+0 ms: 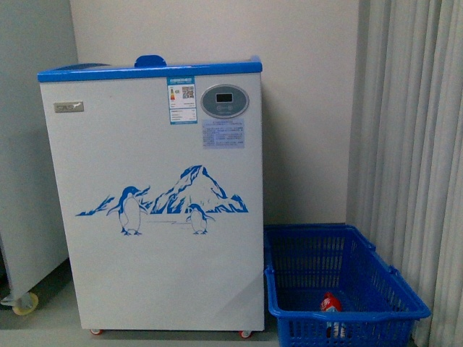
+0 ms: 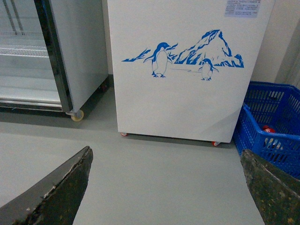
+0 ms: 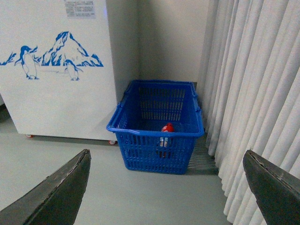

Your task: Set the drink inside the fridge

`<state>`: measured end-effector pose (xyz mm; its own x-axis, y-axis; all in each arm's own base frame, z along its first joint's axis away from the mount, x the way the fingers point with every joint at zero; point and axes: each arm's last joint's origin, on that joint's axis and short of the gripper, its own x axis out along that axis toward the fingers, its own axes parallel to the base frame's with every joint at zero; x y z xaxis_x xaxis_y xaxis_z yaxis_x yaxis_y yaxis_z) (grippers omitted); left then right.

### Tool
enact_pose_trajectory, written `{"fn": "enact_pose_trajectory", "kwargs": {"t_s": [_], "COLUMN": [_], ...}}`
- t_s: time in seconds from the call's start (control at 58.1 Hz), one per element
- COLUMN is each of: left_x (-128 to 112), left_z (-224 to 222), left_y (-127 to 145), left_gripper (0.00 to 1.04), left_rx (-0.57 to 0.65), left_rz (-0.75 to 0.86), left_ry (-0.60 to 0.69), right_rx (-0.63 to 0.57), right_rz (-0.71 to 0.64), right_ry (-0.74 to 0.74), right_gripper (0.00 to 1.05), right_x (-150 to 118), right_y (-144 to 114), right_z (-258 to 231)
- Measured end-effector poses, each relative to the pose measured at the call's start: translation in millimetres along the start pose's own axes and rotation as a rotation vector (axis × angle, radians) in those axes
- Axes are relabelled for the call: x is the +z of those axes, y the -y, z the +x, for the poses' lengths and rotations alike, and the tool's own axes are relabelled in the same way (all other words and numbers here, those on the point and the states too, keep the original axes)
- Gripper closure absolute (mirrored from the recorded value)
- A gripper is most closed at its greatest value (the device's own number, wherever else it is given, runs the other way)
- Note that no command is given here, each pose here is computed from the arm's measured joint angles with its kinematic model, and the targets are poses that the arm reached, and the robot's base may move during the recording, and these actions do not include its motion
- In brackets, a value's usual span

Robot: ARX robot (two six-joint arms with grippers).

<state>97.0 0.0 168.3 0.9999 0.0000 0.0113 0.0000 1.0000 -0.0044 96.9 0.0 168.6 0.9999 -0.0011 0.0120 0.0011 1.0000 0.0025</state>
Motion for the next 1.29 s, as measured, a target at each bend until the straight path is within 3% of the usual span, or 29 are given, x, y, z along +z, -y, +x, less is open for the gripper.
{"fn": "enact_pose_trajectory", "kwargs": {"t_s": [1.292], "left_x": [0.0], "left_z": [0.0], "left_y": [0.0], "left_gripper": [0.08], "left_rx": [0.000], "left_rz": [0.000], "left_ry": [0.000], "right_rx": [0.001], "right_rz": [0.000], "right_ry": [0.000], "right_gripper": [0.07], "right_x": [0.0], "right_y": [0.0], "right_z": [0.0]}}
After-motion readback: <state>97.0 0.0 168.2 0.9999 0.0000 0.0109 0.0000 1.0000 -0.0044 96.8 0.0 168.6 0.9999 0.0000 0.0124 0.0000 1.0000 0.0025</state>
